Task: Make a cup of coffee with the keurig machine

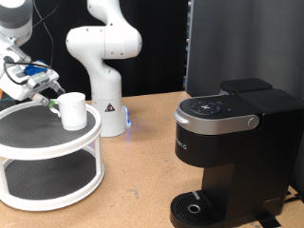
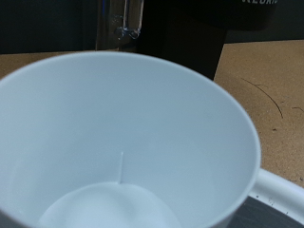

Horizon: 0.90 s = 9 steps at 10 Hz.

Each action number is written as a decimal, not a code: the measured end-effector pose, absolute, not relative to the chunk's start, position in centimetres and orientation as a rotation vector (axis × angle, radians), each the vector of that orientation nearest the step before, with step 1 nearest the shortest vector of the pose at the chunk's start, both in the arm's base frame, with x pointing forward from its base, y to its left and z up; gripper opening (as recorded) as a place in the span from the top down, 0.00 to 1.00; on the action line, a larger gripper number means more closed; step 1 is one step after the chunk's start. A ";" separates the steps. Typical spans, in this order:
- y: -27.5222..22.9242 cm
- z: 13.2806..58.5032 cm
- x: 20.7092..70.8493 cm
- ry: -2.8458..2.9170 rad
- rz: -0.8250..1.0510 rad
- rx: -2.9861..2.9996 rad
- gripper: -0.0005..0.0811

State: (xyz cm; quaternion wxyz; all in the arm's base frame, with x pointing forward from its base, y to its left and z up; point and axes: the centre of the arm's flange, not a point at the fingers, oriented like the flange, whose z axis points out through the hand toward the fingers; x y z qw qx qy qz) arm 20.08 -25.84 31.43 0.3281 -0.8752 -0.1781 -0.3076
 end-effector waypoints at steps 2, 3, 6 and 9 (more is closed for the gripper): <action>-25.5 30.4 20.3 -0.467 -0.788 -2.299 0.01; -25.4 29.9 20.4 -0.467 -0.787 -2.295 0.00; -25.1 29.2 20.8 -0.460 -0.790 -2.275 0.00; -25.0 29.1 20.8 -0.457 -0.791 -2.268 0.35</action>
